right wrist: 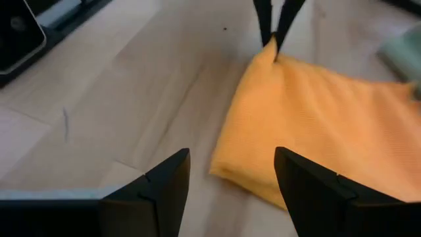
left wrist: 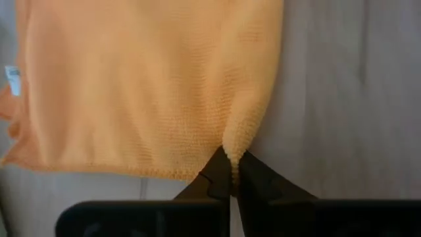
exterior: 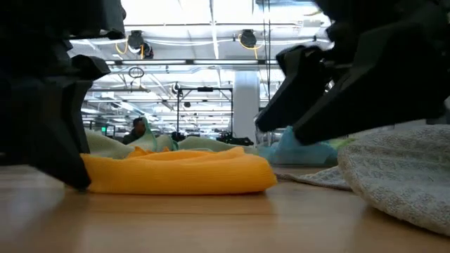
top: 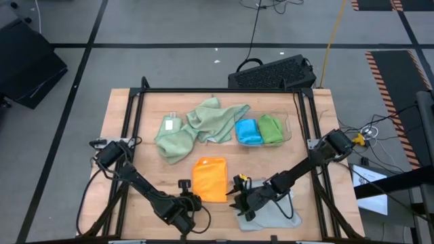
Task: Fold microfiber towels
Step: Fold the yellow microfiber cloth
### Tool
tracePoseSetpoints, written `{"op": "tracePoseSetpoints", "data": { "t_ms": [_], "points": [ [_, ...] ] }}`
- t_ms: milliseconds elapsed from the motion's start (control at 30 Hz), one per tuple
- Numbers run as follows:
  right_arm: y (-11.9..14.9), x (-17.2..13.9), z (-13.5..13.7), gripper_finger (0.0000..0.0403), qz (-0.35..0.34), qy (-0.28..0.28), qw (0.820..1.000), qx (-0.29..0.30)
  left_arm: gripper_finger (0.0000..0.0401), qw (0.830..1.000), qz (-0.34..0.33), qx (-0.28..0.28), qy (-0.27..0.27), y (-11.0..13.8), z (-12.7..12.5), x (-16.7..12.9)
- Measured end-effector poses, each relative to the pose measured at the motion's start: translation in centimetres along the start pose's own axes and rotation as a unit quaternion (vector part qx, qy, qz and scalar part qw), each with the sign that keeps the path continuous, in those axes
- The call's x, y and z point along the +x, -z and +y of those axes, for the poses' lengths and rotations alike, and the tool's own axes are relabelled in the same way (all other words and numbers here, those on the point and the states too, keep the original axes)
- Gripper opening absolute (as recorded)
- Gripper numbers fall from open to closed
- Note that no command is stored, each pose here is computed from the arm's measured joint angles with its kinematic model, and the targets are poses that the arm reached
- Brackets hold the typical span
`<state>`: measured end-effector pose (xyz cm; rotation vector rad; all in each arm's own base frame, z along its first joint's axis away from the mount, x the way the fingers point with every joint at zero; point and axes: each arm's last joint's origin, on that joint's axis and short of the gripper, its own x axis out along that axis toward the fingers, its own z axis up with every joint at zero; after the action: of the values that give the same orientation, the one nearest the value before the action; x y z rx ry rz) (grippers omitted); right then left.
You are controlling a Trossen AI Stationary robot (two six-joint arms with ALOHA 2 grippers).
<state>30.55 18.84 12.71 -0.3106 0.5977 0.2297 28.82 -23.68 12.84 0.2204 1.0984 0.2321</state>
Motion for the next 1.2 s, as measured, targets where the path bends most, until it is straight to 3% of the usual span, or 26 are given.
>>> {"op": "tracePoseSetpoints", "data": {
  "t_ms": [133,400,700,967,1200],
  "points": [
    [-0.3,-0.9,0.2,0.0212,0.008,0.03,0.999,-0.022,0.001,1.0,-0.009,-0.006,0.002,-0.4,0.3,-0.7],
    [1.0,-1.0,0.3,0.0215,0.021,0.027,0.999,-0.033,0.0006,1.0,-0.014,-0.018,0.013,-1.1,1.2,-1.6],
    [1.1,0.3,0.1,0.0282,-0.046,0.039,0.996,-0.059,0.0006,0.999,-0.004,-0.037,0.011,-1.9,2.6,-1.7],
    [1.8,1.2,-0.4,0.0275,-0.035,0.045,0.996,-0.064,0.0006,0.996,0.014,-0.084,-0.016,-2.2,4.4,-1.7],
    [1.5,1.1,-0.6,0.0275,-0.046,0.072,0.995,-0.056,0.0005,0.993,-0.028,-0.115,-0.019,-3.1,5.6,-3.7]
  ]
}}
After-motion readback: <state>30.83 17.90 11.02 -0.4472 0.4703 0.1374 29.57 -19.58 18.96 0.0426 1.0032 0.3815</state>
